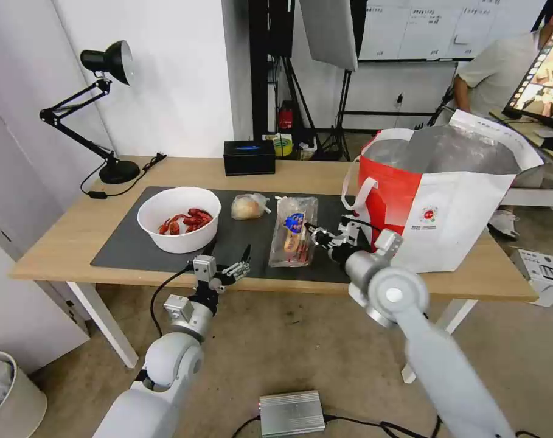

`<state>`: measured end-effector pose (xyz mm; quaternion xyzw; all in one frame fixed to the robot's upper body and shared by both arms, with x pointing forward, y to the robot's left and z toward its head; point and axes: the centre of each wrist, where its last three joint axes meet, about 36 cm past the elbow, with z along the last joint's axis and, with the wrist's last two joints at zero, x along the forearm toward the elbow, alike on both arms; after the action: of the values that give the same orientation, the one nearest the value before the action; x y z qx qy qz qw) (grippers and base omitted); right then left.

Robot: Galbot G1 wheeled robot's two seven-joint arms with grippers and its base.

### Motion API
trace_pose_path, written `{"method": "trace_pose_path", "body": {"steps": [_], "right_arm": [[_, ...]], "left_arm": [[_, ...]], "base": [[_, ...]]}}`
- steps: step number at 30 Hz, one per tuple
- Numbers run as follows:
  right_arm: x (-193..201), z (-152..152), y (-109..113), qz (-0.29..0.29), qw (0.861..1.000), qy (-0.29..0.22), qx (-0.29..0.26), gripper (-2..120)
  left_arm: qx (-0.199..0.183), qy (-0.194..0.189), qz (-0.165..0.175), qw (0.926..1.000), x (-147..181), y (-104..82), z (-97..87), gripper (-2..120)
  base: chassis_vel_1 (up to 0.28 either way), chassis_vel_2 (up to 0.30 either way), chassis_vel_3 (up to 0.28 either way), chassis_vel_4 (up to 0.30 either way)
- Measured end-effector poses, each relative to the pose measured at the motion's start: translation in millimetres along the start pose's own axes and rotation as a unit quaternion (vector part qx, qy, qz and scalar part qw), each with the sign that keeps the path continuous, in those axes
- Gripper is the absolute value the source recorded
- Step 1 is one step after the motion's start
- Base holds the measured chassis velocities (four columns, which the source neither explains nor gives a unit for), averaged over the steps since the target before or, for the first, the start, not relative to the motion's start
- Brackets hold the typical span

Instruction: Pick up the trash from the table and place it into the takeout bag.

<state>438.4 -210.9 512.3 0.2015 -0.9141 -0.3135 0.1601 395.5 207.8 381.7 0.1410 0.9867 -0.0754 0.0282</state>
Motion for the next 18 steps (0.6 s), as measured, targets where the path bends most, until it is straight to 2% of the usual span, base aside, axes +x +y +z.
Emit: {"method": "trace_pose_path", "body": {"steps": [6,9,10,13,18], "right_arm": [[35.0,-18.5,0.3,-0.036,0.998,-0.039,0.023,0],[60.8,-37.0,0.1,-0.053,0.996,-0.066,0.032,0],[60.8,-37.0,0.1,-0.053,0.996,-0.066,0.032,0],[93.8,-59.7,-3.0,-0.064,0.992,-0.101,0.044,0],[114.1,-70.7,-2.3,-0.069,0.989,-0.122,0.054,0]], "left_arm": [[0.003,-0.002,0.000,1.0000,-0.4,-2.8,-0.4,100],[0.005,0.001,0.005,1.0000,0.9,-7.4,1.1,100],[0.005,0.001,0.005,1.0000,0.9,-7.4,1.1,100],[0.004,0.008,0.013,0.9999,3.6,-14.5,5.4,100],[0.001,0.010,0.021,0.9997,3.3,-19.6,7.4,100]], "base": [[0.000,0.000,0.000,0.000],[0.000,0.000,0.000,0.000],[0.000,0.000,0.000,0.000],[0.000,0.000,0.000,0.000],[0.000,0.000,0.000,0.000]]}}
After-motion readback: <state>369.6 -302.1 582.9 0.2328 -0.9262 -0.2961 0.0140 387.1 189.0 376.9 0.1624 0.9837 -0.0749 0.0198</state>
